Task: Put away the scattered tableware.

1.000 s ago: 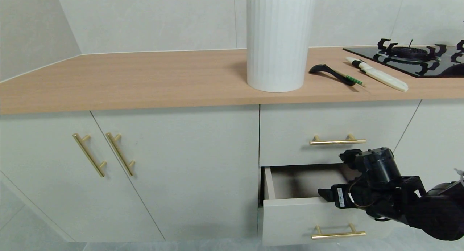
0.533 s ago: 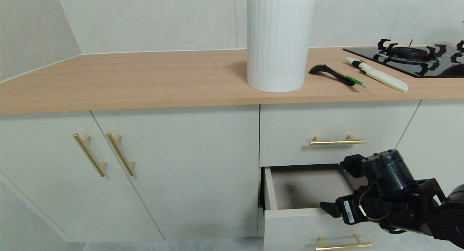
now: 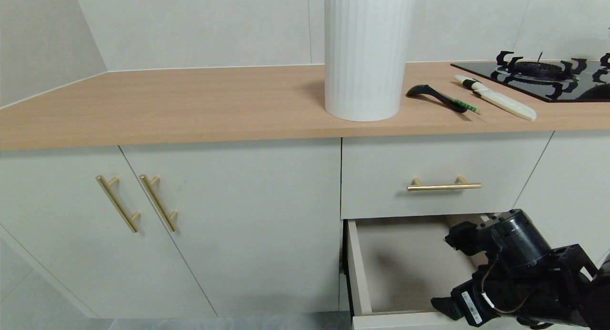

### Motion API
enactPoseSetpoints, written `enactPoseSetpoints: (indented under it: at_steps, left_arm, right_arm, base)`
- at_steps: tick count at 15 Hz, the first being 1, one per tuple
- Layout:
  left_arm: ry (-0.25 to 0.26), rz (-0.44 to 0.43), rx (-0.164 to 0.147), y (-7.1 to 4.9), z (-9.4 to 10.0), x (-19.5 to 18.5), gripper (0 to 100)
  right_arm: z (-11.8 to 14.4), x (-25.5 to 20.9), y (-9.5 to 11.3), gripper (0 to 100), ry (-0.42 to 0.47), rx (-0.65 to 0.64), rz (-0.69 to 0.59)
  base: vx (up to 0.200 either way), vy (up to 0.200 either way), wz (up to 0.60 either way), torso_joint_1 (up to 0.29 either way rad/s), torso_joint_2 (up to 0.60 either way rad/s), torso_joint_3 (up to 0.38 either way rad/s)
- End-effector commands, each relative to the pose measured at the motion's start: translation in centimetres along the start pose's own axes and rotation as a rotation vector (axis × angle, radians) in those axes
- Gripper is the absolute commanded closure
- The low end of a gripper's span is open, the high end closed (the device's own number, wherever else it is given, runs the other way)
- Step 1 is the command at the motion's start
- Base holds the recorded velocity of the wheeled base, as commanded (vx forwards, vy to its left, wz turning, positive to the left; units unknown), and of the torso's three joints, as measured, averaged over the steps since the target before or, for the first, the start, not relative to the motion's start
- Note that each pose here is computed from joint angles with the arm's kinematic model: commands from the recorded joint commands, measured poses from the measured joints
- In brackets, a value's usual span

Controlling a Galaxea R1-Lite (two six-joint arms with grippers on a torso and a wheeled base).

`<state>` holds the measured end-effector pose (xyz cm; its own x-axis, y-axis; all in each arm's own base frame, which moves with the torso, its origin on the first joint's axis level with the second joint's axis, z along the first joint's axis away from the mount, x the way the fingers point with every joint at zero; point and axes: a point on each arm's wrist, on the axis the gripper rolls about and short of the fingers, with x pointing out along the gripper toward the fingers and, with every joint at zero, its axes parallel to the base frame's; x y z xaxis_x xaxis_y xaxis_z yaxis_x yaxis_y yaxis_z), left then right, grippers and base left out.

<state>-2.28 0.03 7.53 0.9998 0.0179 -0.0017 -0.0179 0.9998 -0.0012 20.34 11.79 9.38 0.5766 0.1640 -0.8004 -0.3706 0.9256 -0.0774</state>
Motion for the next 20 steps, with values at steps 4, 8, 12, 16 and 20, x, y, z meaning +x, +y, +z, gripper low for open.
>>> enactPoseSetpoints:
  at_steps: [4,8,12,16,20]
  left_arm:
    - [0.000,0.001,0.000,0.0,0.0,0.0,0]
    - [0.000,0.001,0.000,0.0,0.0,0.0,0]
    - [0.000,0.001,0.000,0.0,0.0,0.0,0]
    - [0.000,0.001,0.000,0.0,0.0,0.0,0]
    - [0.000,0.001,0.000,0.0,0.0,0.0,0]
  right_arm:
    - [-0.8,-1.7,-0.1,0,0.044,-0.090,0.072]
    - [-2.8,-2.3,-0.2,0,0.110,-0.239,0.109]
    - [-3.5,-2.2,-0.1,0,0.136,-0.277,0.116]
    - [-4.3,-2.2,0.5,0,0.155,-0.322,0.137]
    - [-3.9,-2.2,0.6,0,0.136,-0.328,0.129]
  base:
    - [0.000,0.000,0.00,0.000,0.00,0.000]
    - [0.000,0.000,0.00,0.000,0.00,0.000]
    - [0.000,0.000,0.00,0.000,0.00,0.000]
    - [0.000,0.000,0.00,0.000,0.00,0.000]
    - [0.000,0.000,0.00,0.000,0.00,0.000]
